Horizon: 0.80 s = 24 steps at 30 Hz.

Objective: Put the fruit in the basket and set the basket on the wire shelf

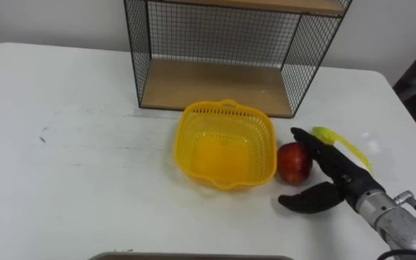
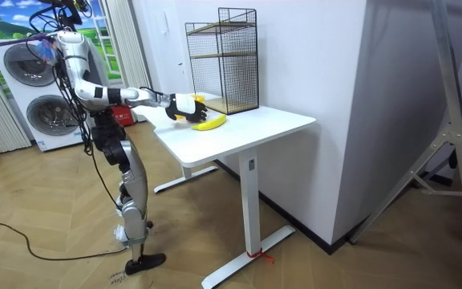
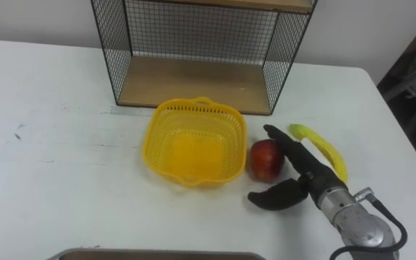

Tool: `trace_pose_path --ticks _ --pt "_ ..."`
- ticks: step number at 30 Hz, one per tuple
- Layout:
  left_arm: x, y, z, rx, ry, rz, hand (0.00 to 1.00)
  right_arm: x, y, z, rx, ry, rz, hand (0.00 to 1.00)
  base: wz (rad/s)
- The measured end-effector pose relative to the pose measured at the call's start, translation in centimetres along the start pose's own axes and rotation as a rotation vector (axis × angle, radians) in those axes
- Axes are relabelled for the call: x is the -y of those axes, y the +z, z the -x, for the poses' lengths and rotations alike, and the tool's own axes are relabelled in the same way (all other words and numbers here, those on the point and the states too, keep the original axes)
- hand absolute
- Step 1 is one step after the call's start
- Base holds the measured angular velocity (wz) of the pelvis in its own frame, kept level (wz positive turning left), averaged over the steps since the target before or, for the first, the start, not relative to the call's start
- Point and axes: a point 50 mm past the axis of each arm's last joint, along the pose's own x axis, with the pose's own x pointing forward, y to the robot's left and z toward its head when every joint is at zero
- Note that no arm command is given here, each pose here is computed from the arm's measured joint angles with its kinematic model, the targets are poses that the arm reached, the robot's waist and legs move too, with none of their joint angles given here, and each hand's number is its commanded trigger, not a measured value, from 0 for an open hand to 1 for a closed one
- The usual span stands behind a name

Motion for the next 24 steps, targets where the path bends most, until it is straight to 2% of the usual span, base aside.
trace_pose_path --ticks 24 --pt "-0.13 0.20 -0.03 0.003 0.017 0.000 0.00 -0.13 -0.76 -0.27 -0.022 0.015 -0.044 0.00 0.01"
